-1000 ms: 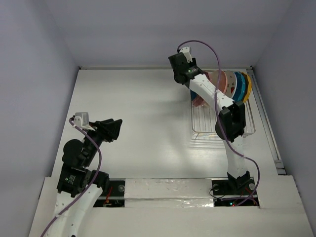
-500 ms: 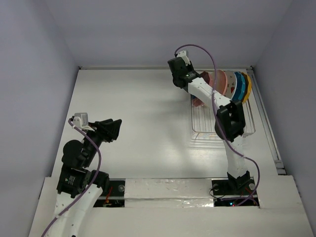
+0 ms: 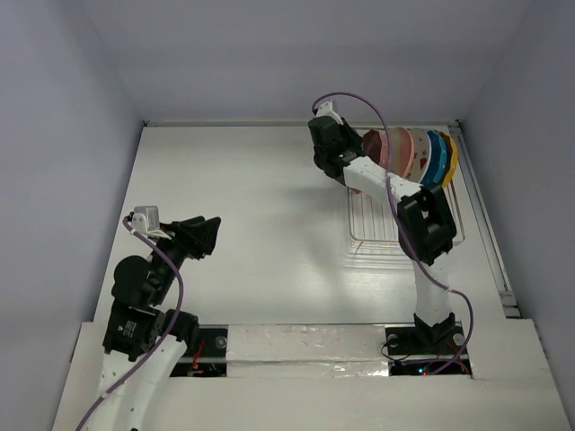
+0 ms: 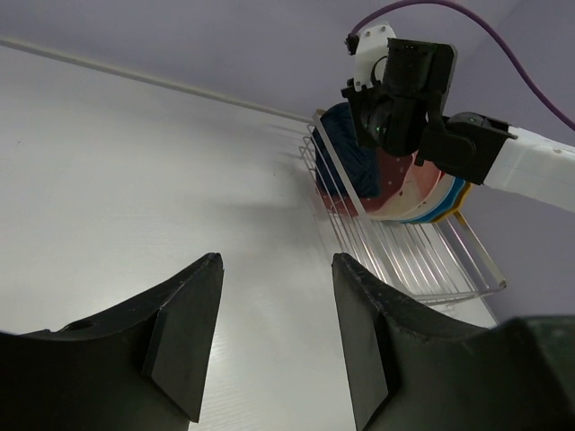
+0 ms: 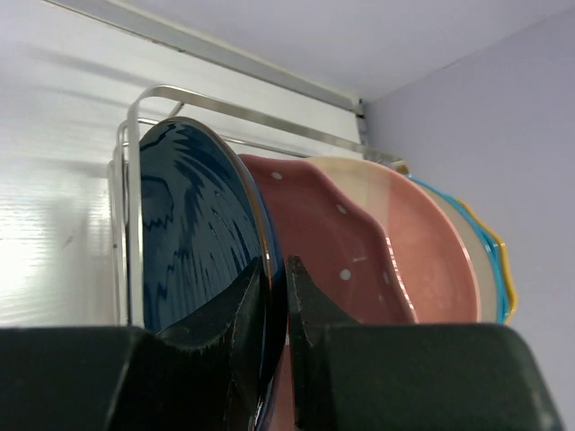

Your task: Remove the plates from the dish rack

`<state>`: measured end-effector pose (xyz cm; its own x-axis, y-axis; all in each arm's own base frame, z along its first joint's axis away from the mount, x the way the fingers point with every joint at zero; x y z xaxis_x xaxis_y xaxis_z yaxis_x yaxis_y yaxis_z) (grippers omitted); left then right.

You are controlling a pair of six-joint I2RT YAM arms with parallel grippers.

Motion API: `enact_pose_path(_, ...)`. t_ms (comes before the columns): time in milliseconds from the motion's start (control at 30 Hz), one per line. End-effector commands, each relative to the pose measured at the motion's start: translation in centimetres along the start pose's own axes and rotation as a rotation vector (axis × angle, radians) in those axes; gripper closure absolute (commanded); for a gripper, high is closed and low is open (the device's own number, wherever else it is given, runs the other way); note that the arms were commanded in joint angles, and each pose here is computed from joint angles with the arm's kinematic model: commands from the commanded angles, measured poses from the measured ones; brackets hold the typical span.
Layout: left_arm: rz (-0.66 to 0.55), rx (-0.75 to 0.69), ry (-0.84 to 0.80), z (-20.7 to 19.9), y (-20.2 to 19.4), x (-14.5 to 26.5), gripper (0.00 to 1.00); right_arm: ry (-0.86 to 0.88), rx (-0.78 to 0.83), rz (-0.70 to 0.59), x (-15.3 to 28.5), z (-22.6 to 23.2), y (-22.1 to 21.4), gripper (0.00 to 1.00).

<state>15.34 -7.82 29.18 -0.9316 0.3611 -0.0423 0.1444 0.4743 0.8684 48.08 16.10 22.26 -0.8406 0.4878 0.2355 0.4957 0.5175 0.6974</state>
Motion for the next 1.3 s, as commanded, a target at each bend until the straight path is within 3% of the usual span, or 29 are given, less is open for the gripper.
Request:
enact_pose_path(0,-0.065,0.0,-0.025,-0.8,1.7,0.4,0.51,-0.208,-0.267,-0.149,3.1,-10.4,6.3,1.0)
enact_pose_path(200,-0.062,-0.001,-0.03,-0.9,1.6,0.3,0.51,-0.225,-0.405,-0.246,7.5,-15.4,9.0,1.0)
enact_pose_path(400,-0.067,0.003,-0.024,-0.9,1.7,0.4,0.51,-0.235,-0.44,-0.286,10.2,-17.8,9.9,1.0)
enact_pose_path(733,-0.06,0.0,-0.02,-0.8,1.6,0.3,0.51,-0.181,-0.34,-0.262,8.4,-12.3,7.8,1.0)
enact_pose_path(867,-0.061,0.002,-0.021,-0.8,1.7,0.3,0.51,-0.166,-0.47,-0.279,9.3,-14.1,8.7,1.0)
enact_pose_path(933,-0.061,0.0,-0.022,-0.8,1.7,0.2,0.51,-0.085,-0.481,-0.275,9.8,-14.2,8.9,1.0)
enact_pose_path(967,-0.061,0.001,-0.023,-0.8,1.6,0.3,0.51,-0.032,-0.595,-0.285,10.2,-14.1,9.4,1.0)
enact_pose_path(1067,-0.063,0.001,-0.022,-0.8,1.7,0.3,0.51,0.176,-0.715,-0.315,12.1,-12.8,10.3,1.0)
enact_pose_path(1267,-0.056,0.002,-0.022,-0.8,1.6,0.2,0.51,0.561,-0.891,-0.285,15.1,-4.7,11.4,1.0)
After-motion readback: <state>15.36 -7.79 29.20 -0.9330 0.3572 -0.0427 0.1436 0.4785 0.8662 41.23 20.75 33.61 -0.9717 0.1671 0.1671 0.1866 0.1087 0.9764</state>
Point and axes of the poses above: each gripper's point midway between its finger pads, its own x axis back along the fingers, its own z axis along the line the jaws close on, y = z × x, the point moved 5 cm from there along x, back along the fingers, and after that the axes turned 1 degree about -x, right-handed, at the moved point
